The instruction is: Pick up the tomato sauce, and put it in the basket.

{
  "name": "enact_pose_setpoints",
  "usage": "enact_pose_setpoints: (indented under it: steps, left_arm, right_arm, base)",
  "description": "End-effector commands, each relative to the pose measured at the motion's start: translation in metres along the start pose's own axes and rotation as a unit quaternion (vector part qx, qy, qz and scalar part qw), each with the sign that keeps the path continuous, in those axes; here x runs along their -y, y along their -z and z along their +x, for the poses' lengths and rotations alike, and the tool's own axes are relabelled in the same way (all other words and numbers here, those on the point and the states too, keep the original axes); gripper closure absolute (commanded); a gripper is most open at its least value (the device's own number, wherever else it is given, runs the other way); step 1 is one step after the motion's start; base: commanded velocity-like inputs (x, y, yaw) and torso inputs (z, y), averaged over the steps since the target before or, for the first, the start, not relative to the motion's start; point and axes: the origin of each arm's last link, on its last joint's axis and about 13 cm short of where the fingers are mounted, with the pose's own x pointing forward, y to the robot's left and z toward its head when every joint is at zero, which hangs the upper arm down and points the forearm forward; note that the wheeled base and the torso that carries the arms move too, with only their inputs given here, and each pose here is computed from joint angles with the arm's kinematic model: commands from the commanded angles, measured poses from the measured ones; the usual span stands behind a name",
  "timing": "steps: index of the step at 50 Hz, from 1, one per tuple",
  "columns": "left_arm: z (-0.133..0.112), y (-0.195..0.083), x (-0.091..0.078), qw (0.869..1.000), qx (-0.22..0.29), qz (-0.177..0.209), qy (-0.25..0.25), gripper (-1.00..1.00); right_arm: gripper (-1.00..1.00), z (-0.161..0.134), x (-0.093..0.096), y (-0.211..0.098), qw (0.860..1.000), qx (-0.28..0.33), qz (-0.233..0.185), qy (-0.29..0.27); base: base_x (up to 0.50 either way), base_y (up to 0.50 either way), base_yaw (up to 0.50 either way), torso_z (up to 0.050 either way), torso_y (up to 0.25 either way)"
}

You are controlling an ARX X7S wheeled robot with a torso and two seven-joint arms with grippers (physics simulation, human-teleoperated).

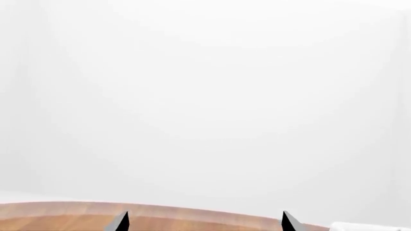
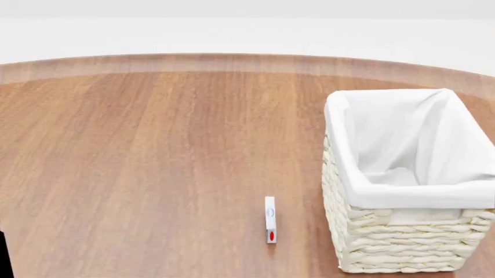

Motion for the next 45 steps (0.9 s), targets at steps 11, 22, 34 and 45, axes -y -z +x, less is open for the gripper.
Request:
enact_pose_setpoints:
  steps: [11, 22, 34, 45]
  left_arm:
    - [0.000, 0.004, 0.000, 1.000, -0.005, -0.002, 0.000, -1.00]
    - [0.000, 0.003, -0.001, 1.000, -0.004, -0.002, -0.003, -1.00]
    - [-0.001, 0.003, 0.000, 1.000, -0.005, -0.002, -0.001, -1.00]
    - [-0.002, 0.003, 0.000, 1.000, -0.007, -0.005, -0.002, -1.00]
  right_arm:
    - [1.00, 0.028, -0.009, -0.022, 1.000, 0.013, -0.021, -0.013]
    - [1.00, 0.043, -0.010, -0.042, 0.999, 0.020, -0.033, -0.015]
    - [1.00, 0.059, -0.005, -0.063, 0.998, 0.027, -0.050, -0.010]
    - [1.00, 0.081, -0.002, -0.086, 0.997, 0.028, -0.068, -0.024]
  base:
    - [0.00, 0.00, 0.00, 0.000, 0.000]
    - [0.00, 0.00, 0.00, 0.000, 0.000]
    - [0.00, 0.00, 0.00, 0.000, 0.000]
    - [0.00, 0.00, 0.00, 0.000, 0.000]
